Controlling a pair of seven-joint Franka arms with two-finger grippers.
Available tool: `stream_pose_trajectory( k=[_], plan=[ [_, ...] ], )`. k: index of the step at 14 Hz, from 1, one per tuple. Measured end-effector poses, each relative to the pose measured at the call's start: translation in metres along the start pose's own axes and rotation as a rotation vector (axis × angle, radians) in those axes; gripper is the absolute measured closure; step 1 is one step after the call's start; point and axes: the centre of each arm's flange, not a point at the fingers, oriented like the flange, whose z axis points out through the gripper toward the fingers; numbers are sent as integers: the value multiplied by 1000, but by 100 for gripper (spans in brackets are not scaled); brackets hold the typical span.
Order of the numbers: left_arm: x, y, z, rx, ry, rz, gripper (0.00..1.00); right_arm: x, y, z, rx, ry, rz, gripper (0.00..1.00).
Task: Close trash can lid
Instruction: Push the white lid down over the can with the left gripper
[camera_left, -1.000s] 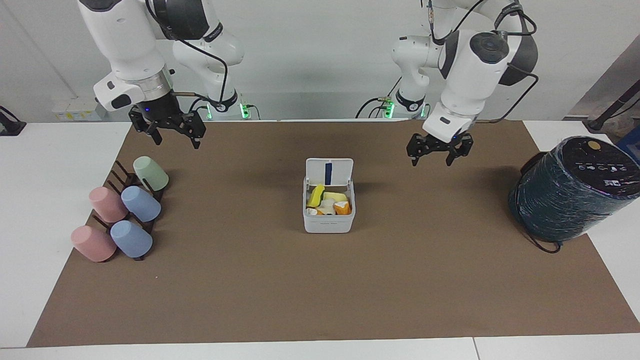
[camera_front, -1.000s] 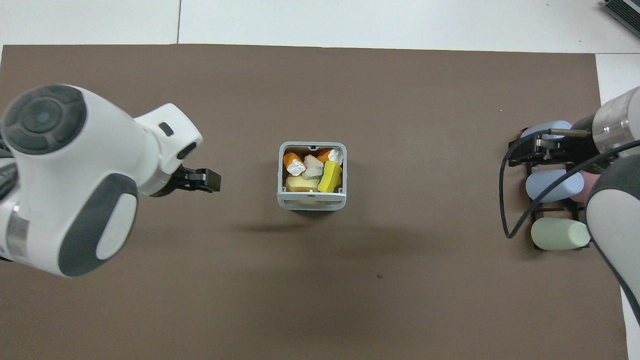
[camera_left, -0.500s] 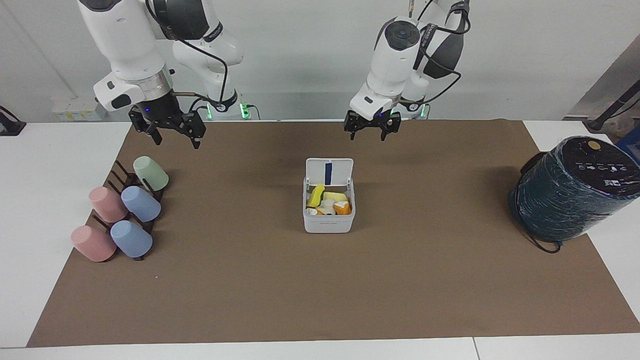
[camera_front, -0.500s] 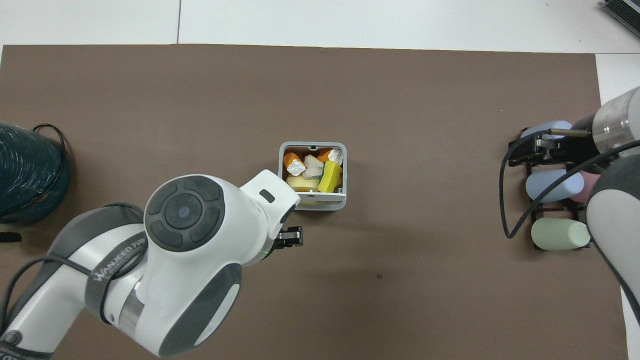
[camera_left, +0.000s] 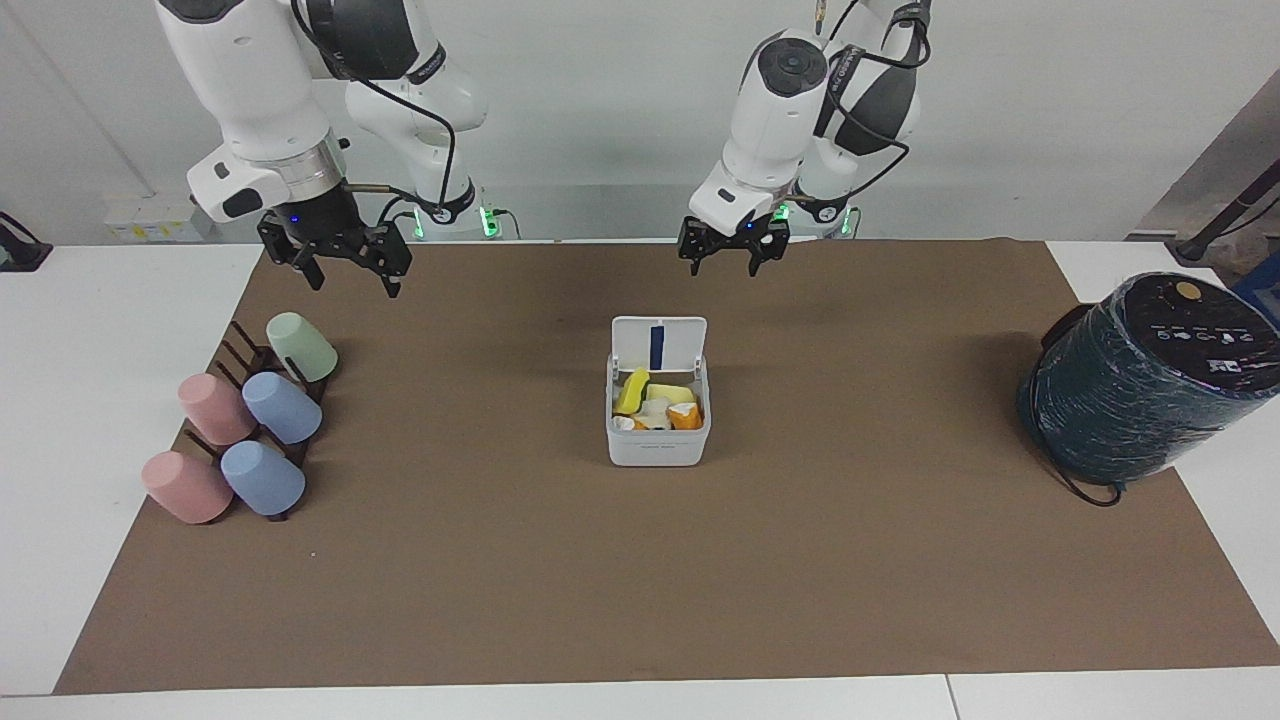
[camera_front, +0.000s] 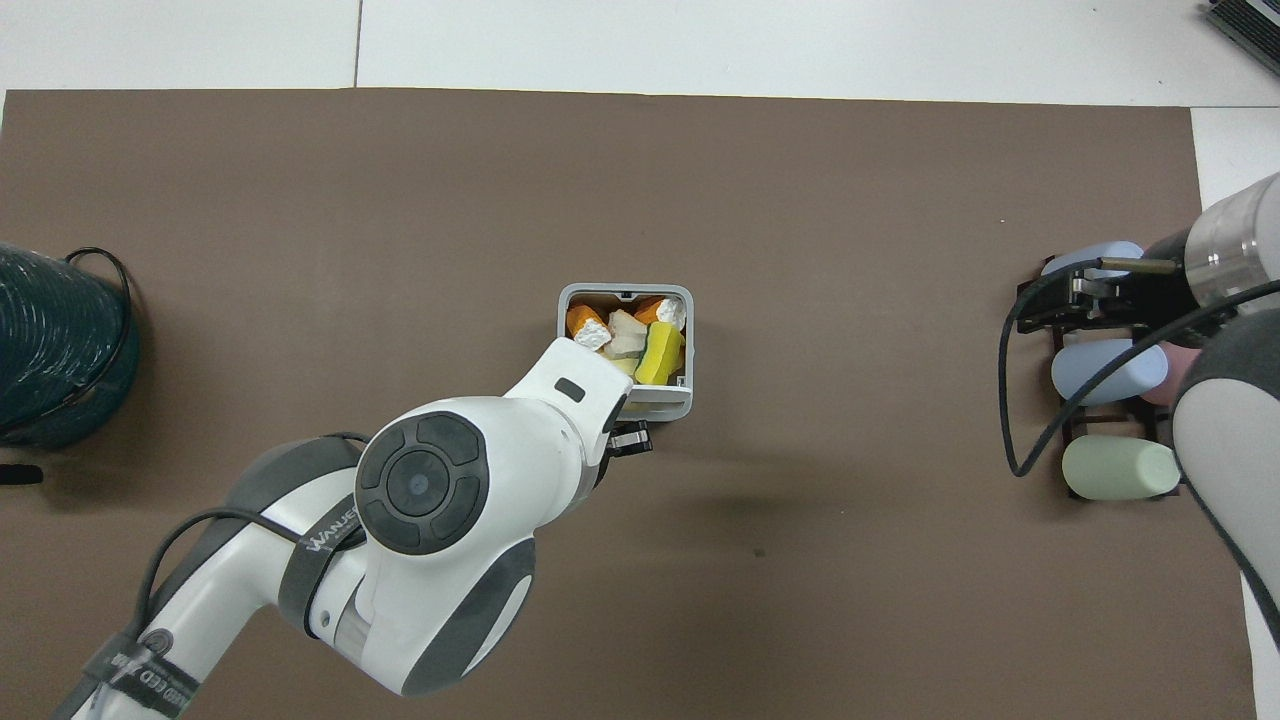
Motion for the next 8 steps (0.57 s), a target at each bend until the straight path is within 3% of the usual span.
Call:
stream_pose_trajectory(
  k=[4, 8],
  plan=[
    [23, 6, 11, -133, 78, -73, 99, 0, 0, 0, 0, 0, 0, 0],
    [41, 5, 22, -213, 133, -135, 99, 0, 0, 0, 0, 0, 0, 0]
  ],
)
